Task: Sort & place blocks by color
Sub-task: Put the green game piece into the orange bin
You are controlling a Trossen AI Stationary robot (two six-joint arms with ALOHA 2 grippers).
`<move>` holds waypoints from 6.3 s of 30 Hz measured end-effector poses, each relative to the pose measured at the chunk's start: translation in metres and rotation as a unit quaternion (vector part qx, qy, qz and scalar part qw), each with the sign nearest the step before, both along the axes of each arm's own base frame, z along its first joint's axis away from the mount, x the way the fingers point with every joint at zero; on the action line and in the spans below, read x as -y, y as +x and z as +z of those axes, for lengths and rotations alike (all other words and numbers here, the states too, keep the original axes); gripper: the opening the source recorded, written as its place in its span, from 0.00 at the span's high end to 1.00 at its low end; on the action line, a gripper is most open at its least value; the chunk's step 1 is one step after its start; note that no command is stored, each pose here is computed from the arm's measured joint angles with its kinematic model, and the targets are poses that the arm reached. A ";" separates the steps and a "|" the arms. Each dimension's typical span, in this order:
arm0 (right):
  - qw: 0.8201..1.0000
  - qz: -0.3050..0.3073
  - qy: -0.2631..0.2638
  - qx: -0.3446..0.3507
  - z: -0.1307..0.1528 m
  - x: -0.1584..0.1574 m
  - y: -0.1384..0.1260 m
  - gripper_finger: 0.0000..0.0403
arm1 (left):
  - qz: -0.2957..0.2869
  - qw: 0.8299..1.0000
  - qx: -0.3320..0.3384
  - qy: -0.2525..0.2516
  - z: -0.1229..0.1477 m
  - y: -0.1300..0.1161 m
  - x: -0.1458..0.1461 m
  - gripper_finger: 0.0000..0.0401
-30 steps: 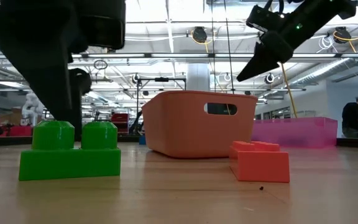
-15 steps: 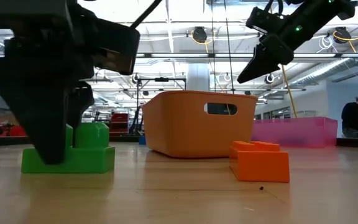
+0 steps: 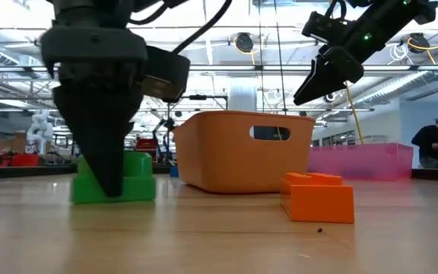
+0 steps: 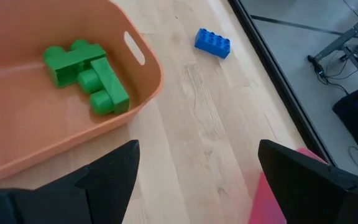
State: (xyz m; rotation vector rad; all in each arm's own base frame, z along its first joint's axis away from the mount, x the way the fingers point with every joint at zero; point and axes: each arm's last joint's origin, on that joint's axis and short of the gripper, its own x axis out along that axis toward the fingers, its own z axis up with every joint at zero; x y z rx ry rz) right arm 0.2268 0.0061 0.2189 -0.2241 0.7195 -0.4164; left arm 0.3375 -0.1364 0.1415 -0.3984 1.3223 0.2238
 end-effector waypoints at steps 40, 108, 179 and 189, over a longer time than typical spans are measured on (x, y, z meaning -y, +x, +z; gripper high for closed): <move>0.990 -0.084 -0.056 0.097 0.043 0.008 -0.038 0.20 | -0.084 0.984 0.096 0.127 0.113 0.071 -0.120 0.67; 0.938 0.030 0.262 -0.226 0.020 -0.035 -0.053 0.20 | -0.090 0.816 0.534 0.203 0.124 0.005 -0.179 0.50; 0.936 0.048 0.180 -0.297 -0.009 -0.104 -0.022 0.68 | -0.091 0.806 0.549 0.199 0.140 -0.026 -0.181 0.50; 0.974 0.122 0.126 -0.146 0.021 -0.063 0.035 0.68 | -0.094 0.820 0.530 0.195 0.139 -0.030 -0.181 0.50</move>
